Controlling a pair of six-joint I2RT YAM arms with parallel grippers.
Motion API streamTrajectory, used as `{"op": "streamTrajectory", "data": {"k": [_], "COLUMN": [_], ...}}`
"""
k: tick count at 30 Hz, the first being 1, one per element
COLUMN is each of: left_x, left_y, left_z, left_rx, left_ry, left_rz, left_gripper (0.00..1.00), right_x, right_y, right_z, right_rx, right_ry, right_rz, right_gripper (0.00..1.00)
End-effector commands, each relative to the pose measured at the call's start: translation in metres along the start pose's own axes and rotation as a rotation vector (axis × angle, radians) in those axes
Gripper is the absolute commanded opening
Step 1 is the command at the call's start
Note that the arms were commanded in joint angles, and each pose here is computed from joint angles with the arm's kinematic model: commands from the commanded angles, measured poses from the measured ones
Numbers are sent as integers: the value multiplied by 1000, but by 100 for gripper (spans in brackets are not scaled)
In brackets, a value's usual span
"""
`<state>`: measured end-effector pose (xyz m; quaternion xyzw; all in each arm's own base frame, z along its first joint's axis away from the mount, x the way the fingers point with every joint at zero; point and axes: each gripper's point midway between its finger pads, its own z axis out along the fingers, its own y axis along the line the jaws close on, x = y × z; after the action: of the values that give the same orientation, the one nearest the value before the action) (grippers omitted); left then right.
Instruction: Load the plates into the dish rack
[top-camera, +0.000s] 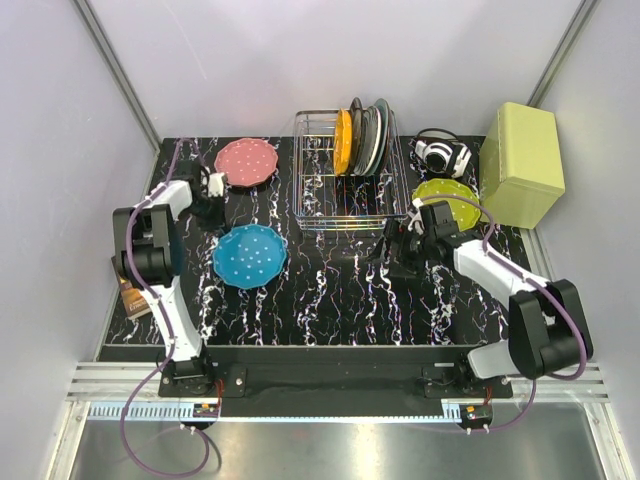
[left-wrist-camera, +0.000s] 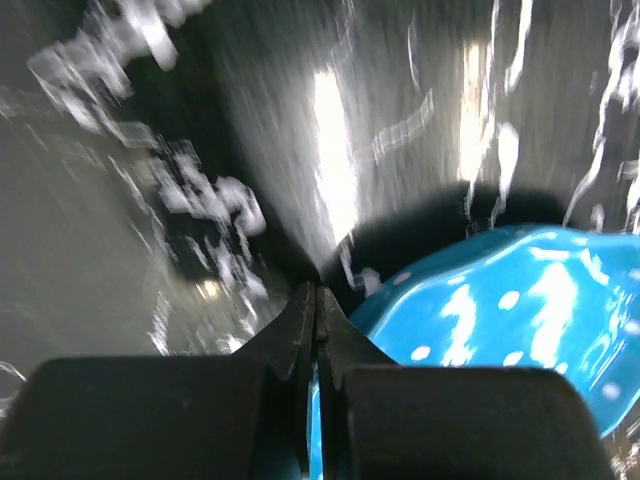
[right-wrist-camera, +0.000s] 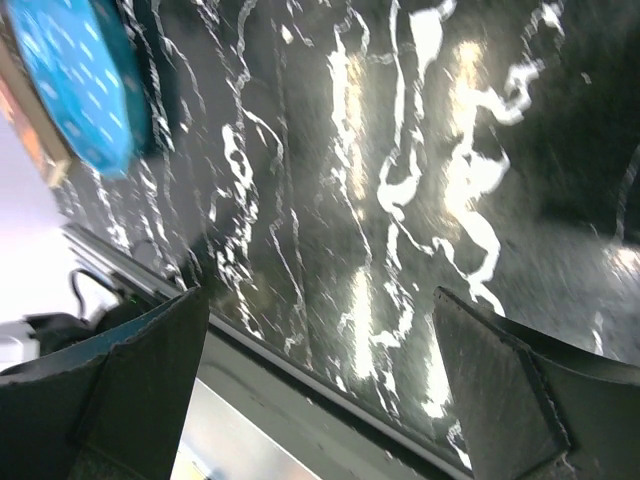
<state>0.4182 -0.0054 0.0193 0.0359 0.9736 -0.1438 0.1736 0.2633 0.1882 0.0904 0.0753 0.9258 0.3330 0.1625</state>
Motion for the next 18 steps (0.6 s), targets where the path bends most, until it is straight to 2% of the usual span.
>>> {"op": "streamTrajectory", "data": {"k": [1, 9, 14, 15, 17, 18], "left_x": [62, 108, 128, 132, 135, 141], "left_y": [-30, -110, -145, -143, -134, -127], "left_z": [-12, -17, -20, -21, -23, -27], "left_rx": [44, 163, 202, 187, 107, 63], "left_ry": [155, 234, 260, 258, 255, 233], "left_rz": [15, 101, 130, 107, 6, -25], "left_gripper": [2, 1, 2, 15, 30, 47], "right_x": [-23, -17, 14, 24, 36, 46], "right_y": [20, 4, 19, 24, 32, 36], "right_z": [10, 39, 56, 62, 68, 73], "right_rx": [-109, -143, -203, -217, -228, -234], "right_ry": [-68, -103, -14, 10, 43, 69], "right_rz": [21, 111, 91, 71, 60, 48], "right_gripper": [100, 100, 99, 98, 98, 97]}}
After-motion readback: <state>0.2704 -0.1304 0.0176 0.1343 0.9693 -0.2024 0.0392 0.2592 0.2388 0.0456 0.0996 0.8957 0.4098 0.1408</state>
